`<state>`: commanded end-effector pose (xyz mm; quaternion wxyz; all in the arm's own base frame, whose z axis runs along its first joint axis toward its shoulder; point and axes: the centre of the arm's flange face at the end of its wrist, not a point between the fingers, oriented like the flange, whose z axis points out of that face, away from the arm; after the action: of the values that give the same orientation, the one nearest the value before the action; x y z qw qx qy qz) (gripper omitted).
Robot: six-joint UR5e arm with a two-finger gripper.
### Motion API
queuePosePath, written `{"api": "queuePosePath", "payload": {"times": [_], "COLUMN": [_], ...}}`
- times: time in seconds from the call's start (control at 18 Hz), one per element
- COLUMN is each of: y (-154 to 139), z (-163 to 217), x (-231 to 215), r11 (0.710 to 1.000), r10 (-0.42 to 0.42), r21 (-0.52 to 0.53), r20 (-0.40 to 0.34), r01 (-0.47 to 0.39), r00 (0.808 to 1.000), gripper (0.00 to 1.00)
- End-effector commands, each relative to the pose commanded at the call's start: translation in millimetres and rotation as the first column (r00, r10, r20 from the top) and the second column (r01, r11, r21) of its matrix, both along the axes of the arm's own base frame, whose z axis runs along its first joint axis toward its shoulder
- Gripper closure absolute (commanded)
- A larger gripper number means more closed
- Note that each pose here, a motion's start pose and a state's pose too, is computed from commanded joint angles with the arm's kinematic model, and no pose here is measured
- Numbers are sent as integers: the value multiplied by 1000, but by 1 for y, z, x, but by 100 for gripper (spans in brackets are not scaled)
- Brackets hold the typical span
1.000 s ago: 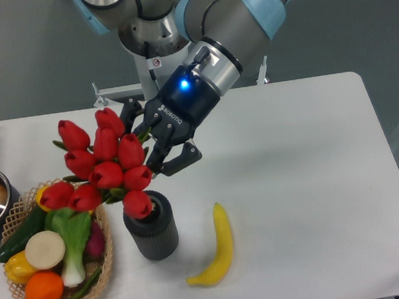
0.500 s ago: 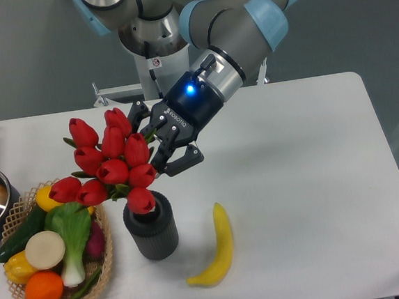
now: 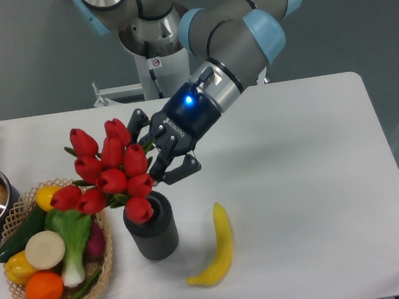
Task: Insert the flowers into the vase
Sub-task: 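Push the tulips deeper into the vase and straighten the bunch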
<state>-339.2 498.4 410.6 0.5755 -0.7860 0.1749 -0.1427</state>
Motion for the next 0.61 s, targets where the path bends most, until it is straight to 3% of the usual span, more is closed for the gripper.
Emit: {"api": "queuePosePath", "payload": {"times": [0.61], "y": [-7], "z": [-51], "x": [-15], "r11": [1000], "r10": [-9], "r21": [-7], "r20": [-7], "r01": [9], "r00": [1000], "gripper": [55]}}
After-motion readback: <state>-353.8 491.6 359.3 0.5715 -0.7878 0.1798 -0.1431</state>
